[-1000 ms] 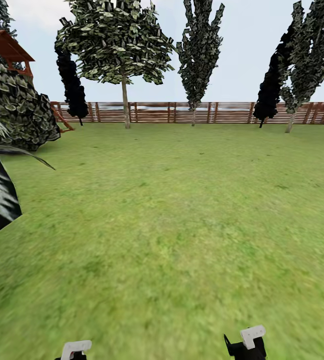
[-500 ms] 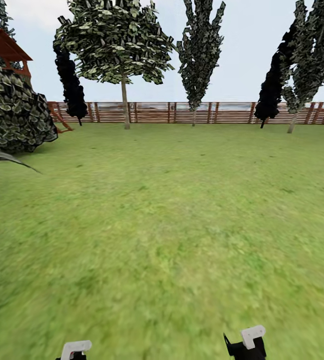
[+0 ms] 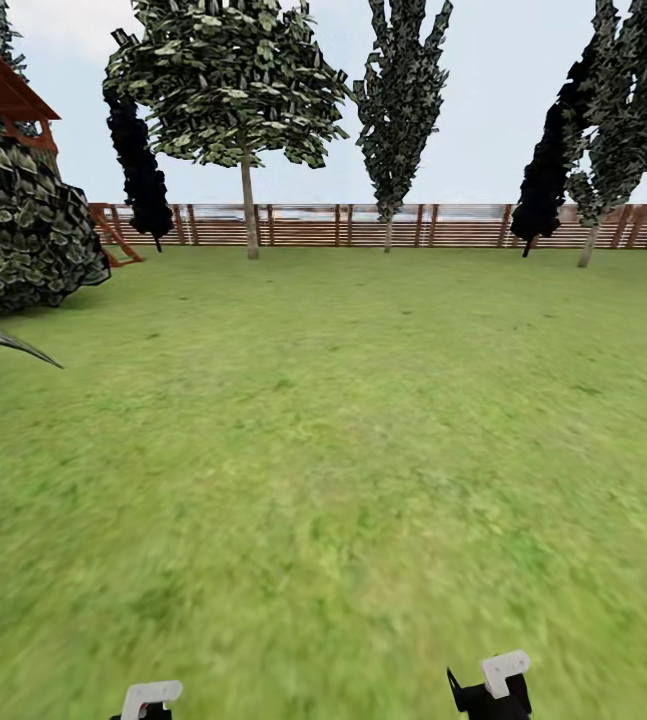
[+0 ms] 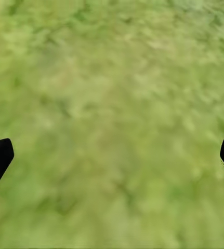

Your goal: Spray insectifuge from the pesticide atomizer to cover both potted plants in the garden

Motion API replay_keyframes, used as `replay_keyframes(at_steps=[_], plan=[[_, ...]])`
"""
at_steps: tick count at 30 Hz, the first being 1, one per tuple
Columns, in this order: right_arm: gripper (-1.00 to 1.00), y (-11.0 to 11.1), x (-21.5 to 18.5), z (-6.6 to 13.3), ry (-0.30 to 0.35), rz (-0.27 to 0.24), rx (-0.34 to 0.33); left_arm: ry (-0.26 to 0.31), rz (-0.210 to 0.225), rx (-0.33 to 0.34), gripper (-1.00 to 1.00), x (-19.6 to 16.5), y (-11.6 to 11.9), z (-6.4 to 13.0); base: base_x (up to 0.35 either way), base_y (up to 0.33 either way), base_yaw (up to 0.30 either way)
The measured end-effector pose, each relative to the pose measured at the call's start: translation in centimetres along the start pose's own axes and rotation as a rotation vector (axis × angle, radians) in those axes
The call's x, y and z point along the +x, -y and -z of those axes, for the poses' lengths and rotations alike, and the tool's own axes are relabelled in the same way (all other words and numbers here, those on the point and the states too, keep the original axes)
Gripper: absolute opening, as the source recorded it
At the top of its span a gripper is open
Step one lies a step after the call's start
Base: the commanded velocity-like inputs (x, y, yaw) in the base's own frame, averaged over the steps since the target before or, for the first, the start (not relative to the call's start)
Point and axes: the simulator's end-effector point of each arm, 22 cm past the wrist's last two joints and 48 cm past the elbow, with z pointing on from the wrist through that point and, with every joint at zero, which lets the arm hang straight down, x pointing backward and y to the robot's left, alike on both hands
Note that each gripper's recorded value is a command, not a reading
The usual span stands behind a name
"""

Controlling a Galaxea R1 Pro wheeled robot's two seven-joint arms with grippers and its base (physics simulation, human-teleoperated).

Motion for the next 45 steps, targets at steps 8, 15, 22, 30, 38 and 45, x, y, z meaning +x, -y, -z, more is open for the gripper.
replay_keyframes(at_steps=[8, 15, 22, 30, 38, 45], plan=[[1.00, -0.02, -0.01, -0.01, 0.000, 0.000, 0.000, 0.000, 0.000, 0.000, -1.00, 0.01, 0.03, 0.00, 0.338, -0.057, 0.069], [1.00, -0.01, -0.01, -0.01, 0.000, 0.000, 0.000, -0.001, 0.001, 0.001, -1.00, 0.04, 0.10, 0.00, 0.316, -0.153, 0.235], [1.00, -0.01, -0.01, -0.01, 0.000, 0.000, 0.000, 0.000, 0.001, 0.001, -1.00, 0.01, 0.11, -0.01, 0.311, -0.165, 0.263], [1.00, -0.01, -0.01, -0.01, 0.000, 0.000, 0.000, 0.000, 0.001, 0.001, -1.00, 0.02, 0.09, -0.01, 0.312, -0.159, 0.256], [1.00, -0.02, -0.01, -0.01, 0.000, 0.000, -0.001, 0.000, 0.001, 0.001, -1.00, 0.00, 0.11, -0.02, 0.317, -0.133, 0.225], [1.00, -0.02, -0.01, -0.01, 0.000, 0.000, -0.001, 0.000, 0.001, 0.001, -1.00, 0.03, 0.11, -0.01, 0.319, -0.130, 0.202]])
